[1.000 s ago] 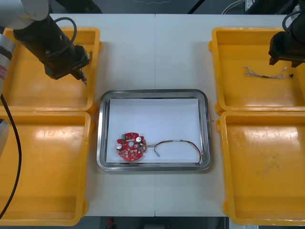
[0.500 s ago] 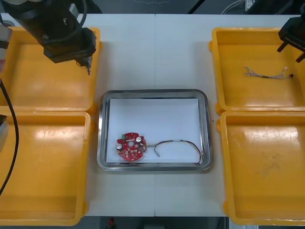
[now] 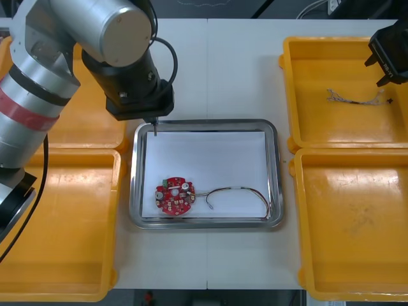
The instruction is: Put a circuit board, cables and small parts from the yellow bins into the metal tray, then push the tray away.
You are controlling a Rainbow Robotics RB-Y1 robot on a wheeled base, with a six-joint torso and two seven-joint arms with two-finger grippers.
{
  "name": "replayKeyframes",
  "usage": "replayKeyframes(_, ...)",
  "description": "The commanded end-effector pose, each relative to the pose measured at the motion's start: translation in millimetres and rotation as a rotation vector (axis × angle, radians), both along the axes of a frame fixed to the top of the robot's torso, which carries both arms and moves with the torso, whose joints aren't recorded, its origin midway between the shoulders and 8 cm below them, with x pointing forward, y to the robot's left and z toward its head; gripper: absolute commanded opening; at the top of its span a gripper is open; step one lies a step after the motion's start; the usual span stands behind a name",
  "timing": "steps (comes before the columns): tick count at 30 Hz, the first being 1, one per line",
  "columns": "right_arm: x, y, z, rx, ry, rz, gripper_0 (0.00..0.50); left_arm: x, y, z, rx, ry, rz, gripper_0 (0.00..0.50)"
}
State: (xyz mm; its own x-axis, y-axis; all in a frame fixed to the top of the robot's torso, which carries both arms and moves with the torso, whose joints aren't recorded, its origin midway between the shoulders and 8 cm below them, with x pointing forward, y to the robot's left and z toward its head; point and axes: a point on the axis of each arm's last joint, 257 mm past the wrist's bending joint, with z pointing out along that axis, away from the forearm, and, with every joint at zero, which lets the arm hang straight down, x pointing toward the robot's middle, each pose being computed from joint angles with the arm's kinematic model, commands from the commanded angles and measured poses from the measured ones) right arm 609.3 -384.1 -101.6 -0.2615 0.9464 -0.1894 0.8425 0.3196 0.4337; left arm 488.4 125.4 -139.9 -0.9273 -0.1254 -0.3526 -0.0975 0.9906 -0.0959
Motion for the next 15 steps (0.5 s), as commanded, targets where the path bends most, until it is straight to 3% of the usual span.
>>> replayKeyframes(1, 24.1, 19.9, 25.8, 0.11, -0.082, -0.07, 0.5, -22.3, -9.3, -29.1, 0.027, 0.044, -0.077, 0.001)
replayKeyframes(6, 35.3, 25.5, 14.5, 0.172, -0.094, -0.147, 0.5, -25.2, -5.5, -51.9, 0.06, 0.048, -0.086, 0.001)
replayKeyframes(10, 35.3, 24.9, -5.2, 0.151, -0.065, -0.174, 0.5, -23.8, -0.5, -69.3, 0.056, 0.042, -0.073, 0.001)
replayKeyframes(15, 32.6, 27.0, -26.3, 0.192, -0.04, -0.205, 0.5, -22.1, 3.9, -82.5, 0.082, 0.033, -0.073, 0.002)
